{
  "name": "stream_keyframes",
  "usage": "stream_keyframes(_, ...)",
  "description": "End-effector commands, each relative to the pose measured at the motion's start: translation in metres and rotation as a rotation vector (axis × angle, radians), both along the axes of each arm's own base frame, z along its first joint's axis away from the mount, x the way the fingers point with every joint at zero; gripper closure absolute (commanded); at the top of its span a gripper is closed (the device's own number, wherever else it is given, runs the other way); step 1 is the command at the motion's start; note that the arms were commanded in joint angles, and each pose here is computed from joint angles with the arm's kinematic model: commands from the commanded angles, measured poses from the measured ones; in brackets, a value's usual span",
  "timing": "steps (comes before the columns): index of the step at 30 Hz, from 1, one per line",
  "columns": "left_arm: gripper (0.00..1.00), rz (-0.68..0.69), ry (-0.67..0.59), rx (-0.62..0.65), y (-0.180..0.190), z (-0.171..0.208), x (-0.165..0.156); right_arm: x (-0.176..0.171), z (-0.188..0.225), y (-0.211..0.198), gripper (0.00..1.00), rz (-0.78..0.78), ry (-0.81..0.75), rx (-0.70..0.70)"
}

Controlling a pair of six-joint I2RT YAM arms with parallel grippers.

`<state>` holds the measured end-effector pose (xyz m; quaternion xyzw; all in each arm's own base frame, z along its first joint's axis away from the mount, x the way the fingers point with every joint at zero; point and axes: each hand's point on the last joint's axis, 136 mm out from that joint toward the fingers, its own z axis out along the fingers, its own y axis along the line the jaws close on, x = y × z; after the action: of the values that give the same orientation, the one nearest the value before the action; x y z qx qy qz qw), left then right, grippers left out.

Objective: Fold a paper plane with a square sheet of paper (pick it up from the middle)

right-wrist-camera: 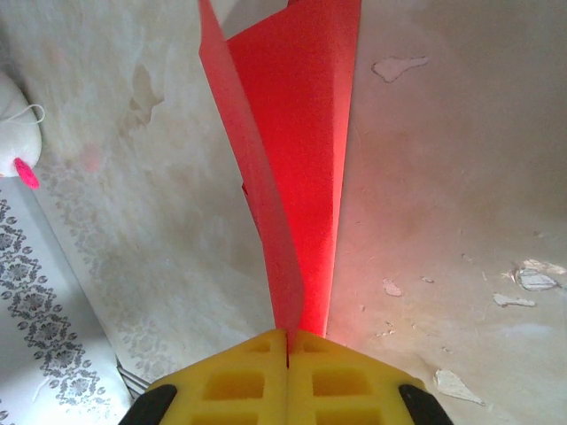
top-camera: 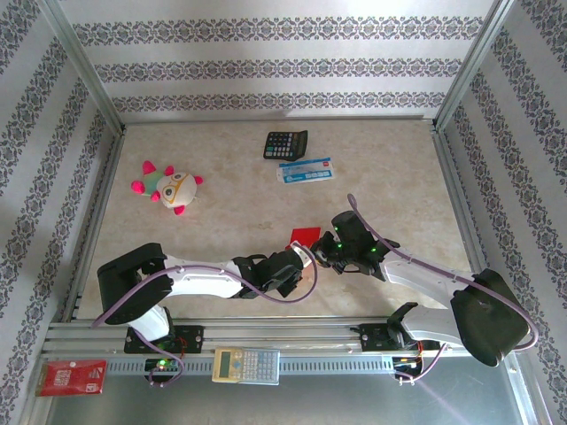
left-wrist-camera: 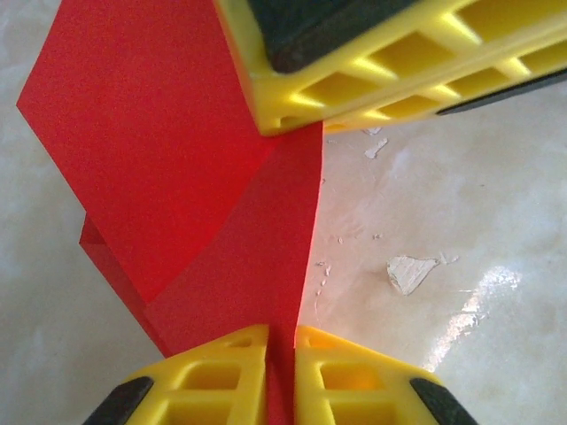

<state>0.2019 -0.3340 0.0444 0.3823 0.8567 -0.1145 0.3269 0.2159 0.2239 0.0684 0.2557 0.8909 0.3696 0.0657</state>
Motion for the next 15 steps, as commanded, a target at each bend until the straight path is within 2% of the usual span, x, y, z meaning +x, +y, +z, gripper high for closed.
stream_keyframes(1,0.87,0.003,-0.037,-0.026,-0.01,0.01,0.004,-0.003,-0.003,0.001,1.0,0.006,0.009,0.0)
stream_keyframes(9,0.97,0.042,-0.031,-0.039,-0.005,0.007,0.006,-0.002,-0.003,0.0,1.0,0.003,0.006,-0.001)
stream_keyframes(15,1.0,0.125,0.003,-0.13,0.0,0.013,0.006,0.001,0.003,-0.011,0.83,-0.009,-0.016,-0.003)
